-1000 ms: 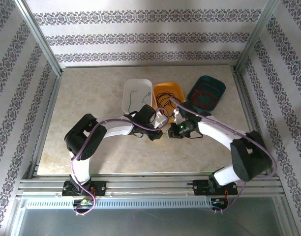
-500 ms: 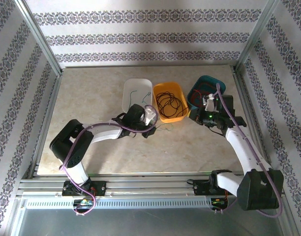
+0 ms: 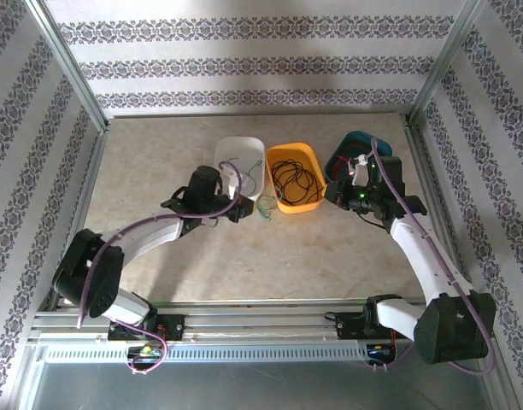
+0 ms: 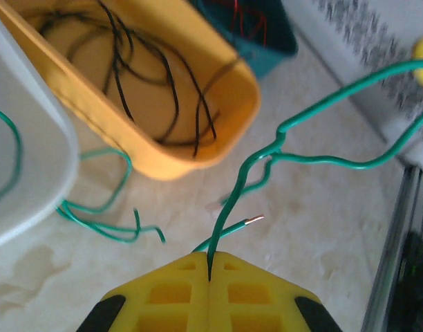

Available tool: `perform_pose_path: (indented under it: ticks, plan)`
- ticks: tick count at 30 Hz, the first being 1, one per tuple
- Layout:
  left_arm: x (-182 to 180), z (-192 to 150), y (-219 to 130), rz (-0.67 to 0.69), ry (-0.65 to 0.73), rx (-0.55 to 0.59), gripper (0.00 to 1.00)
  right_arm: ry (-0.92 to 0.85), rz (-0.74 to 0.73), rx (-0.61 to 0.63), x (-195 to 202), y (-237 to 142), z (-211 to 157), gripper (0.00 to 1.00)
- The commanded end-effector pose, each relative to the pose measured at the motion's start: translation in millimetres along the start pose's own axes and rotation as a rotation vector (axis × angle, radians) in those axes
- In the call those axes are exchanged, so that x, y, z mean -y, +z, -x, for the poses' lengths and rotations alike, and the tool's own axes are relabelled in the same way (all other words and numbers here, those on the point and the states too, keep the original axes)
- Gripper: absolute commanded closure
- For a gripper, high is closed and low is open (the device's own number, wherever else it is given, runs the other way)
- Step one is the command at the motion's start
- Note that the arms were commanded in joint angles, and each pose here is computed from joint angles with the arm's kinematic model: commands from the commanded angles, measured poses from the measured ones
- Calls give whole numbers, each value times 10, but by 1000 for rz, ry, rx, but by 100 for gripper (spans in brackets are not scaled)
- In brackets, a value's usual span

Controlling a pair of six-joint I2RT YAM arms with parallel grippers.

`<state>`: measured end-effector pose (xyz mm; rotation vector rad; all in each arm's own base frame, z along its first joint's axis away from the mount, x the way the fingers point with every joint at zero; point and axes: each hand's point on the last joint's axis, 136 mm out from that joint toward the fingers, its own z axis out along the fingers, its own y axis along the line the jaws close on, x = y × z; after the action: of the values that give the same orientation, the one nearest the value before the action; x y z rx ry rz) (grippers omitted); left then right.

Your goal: Untangle the cables

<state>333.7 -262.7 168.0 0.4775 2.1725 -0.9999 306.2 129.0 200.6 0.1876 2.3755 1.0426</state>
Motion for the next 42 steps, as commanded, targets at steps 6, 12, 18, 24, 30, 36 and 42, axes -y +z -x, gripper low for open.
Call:
perform_pose_path:
  ticks: [6, 12, 18, 24, 30, 36, 42]
  plan:
    - [-899, 604, -20, 270, -327, 90, 100, -52, -55, -26, -39, 174, -33, 93]
    - [-1414, 612, 209, 374, -468, 74, 100, -97, -65, -57, -119, 226, -126, 92]
    - [-1200, 973, 166, 278, -360, 170, 35, -139, -115, -114, -74, 310, -326, 85]
    - [-842, 870, 64, 242, -214, 110, 27, -141, -120, -173, -78, 531, -491, 77]
    - [-558, 85, 150, 287, -140, -150, 24, -122, -126, -163, -53, 585, -444, 76]
    - [-515, -492, 300, 361, -138, -266, 22, -108, -138, -166, 9, 593, -432, 75]
    - [-602, -519, 499, 402, -129, -316, 22, -107, -129, -169, -17, 602, -419, 75]
